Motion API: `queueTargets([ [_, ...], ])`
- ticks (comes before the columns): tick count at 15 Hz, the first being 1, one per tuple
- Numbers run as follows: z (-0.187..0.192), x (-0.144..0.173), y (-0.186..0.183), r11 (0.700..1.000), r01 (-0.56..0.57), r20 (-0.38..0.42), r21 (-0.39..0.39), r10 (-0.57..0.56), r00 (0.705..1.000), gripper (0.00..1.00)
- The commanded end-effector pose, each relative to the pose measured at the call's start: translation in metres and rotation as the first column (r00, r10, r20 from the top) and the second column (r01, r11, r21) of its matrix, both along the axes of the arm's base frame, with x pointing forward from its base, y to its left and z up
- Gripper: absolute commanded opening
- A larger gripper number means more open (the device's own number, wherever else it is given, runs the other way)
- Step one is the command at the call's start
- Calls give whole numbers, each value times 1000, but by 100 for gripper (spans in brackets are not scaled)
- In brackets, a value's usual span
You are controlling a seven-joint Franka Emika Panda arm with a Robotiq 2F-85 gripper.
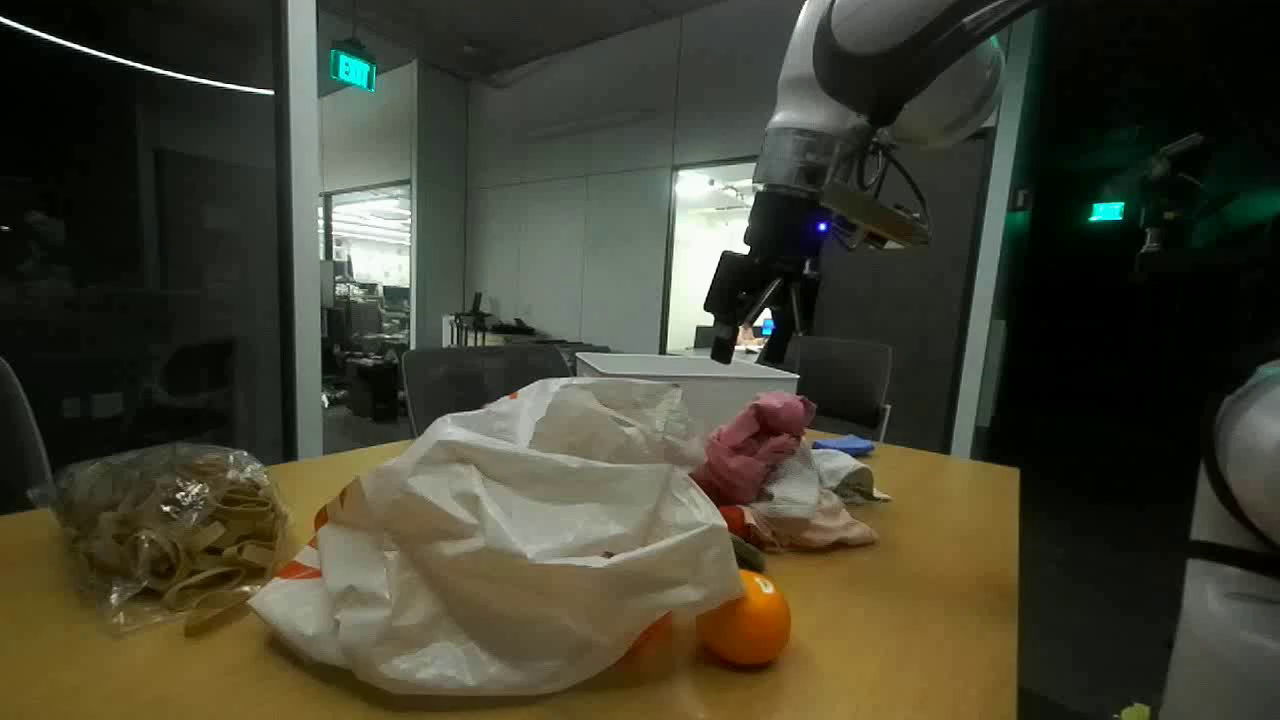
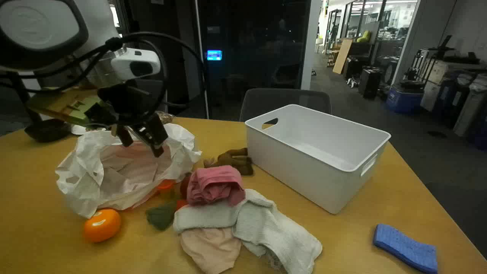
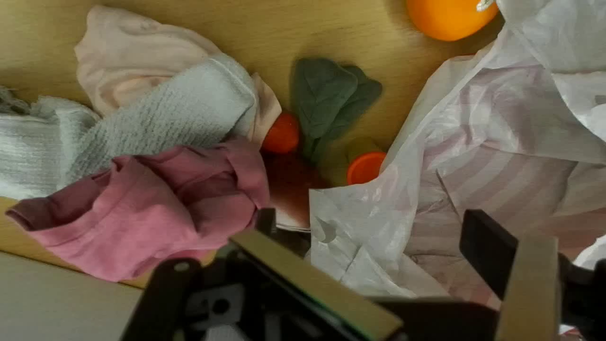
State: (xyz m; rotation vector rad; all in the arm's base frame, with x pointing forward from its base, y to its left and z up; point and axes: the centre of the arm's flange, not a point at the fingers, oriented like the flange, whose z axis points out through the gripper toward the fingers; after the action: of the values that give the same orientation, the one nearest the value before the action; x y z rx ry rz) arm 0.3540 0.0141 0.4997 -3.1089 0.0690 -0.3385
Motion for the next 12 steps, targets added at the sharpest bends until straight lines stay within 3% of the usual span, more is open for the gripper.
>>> queueTargets([
  [1, 2, 1, 0, 1000, 0, 7, 0, 0, 1000, 100],
  [8, 11, 1, 0, 1000, 0, 26, 1, 0, 1000, 100],
  [12, -13, -9, -4, 1000, 5, -5, -17, -5, 1000, 100],
])
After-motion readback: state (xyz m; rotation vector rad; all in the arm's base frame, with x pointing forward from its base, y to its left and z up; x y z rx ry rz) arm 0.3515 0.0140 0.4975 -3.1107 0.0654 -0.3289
